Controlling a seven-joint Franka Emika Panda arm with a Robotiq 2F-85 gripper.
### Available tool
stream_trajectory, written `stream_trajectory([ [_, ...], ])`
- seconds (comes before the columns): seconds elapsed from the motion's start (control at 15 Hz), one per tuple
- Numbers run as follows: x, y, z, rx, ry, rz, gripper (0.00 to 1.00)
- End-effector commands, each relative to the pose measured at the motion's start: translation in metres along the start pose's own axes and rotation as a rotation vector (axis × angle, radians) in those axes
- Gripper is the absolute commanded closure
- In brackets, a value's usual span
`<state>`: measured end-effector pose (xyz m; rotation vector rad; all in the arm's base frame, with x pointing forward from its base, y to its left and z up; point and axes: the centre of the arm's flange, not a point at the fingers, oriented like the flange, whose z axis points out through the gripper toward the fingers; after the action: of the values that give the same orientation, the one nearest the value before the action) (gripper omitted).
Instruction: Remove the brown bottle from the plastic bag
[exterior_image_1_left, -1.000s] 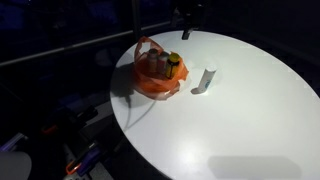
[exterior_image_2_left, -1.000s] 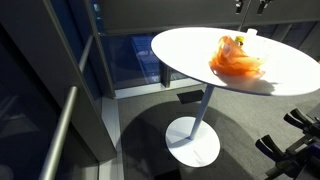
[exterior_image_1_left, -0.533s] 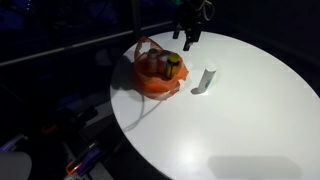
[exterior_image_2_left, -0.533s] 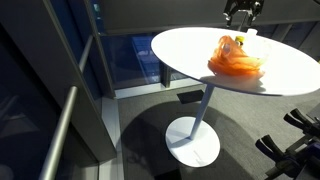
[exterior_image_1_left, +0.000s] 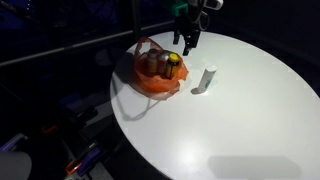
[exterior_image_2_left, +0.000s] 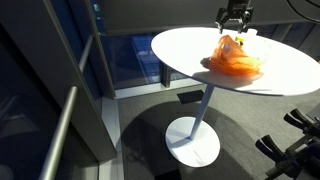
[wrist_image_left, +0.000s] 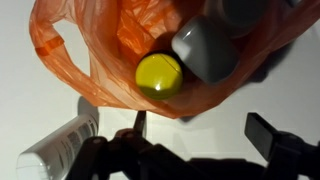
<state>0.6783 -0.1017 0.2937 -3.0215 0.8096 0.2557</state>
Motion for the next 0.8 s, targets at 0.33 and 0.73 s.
stream_trajectory([
  [0.33, -0.006, -0.003, -0.003, -0.05, 0.009, 0.052, 0.0],
  [0.73, -0.014, 0.008, 0.003, -0.086, 0.008, 0.075, 0.0],
])
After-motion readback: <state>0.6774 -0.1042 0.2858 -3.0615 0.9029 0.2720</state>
